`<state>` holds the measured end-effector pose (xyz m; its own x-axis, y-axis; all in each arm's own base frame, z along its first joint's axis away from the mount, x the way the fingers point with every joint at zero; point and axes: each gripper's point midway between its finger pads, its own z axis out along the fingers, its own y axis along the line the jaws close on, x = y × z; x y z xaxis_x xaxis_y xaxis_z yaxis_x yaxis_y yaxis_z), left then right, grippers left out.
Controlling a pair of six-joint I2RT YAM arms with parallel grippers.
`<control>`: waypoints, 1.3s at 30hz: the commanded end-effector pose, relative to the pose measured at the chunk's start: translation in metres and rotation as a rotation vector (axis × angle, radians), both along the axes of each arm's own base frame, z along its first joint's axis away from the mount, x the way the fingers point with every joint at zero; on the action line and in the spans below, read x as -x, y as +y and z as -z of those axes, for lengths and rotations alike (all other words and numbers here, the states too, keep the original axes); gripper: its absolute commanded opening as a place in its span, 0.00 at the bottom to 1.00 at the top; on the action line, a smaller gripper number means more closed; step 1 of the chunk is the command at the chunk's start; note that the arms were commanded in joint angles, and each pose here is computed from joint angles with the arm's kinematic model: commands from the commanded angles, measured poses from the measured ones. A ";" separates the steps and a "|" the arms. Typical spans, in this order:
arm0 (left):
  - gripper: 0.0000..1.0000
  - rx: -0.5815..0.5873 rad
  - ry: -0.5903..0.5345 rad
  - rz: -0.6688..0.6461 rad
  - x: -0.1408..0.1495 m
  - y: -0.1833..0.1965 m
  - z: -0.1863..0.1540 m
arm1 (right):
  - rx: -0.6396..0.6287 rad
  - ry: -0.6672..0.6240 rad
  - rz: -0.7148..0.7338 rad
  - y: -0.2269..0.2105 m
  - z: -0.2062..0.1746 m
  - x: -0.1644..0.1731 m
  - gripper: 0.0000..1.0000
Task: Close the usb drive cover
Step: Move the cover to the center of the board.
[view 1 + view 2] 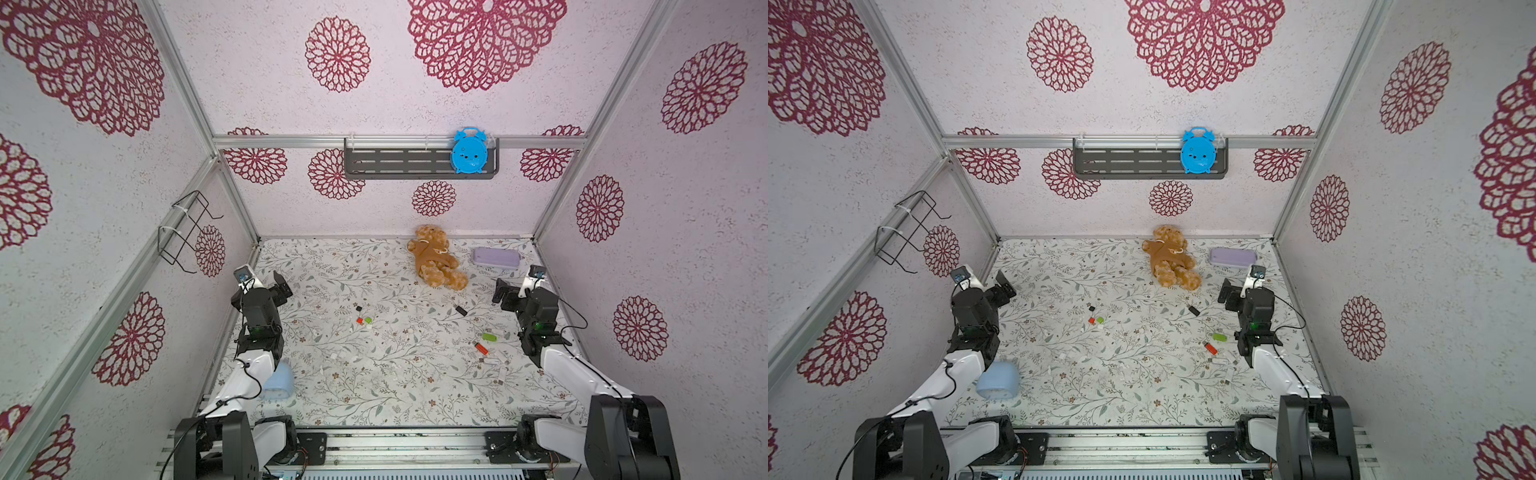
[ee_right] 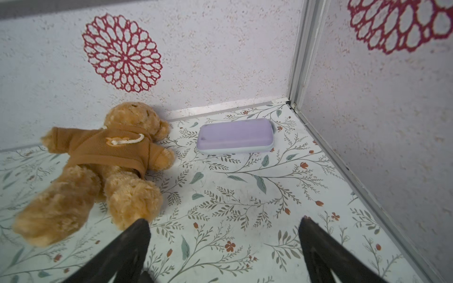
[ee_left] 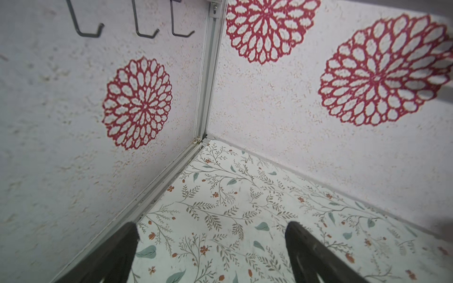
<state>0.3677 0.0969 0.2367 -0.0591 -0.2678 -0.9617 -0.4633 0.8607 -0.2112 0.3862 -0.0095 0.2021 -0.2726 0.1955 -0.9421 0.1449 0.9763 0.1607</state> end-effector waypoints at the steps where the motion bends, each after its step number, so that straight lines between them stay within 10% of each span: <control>1: 0.97 0.174 0.109 -0.019 0.015 -0.004 0.024 | -0.123 0.174 0.013 0.005 0.016 0.022 0.99; 9: 0.97 0.326 0.190 0.274 -0.002 -0.056 0.022 | -0.200 0.208 -0.441 0.081 -0.011 0.044 0.95; 19: 0.97 0.447 0.290 0.581 0.000 -0.139 0.042 | -0.046 0.431 -0.592 0.127 0.002 0.059 0.79; 39: 0.97 0.448 0.391 0.540 0.013 -0.149 0.080 | 0.307 0.634 -0.912 0.272 0.043 0.055 0.65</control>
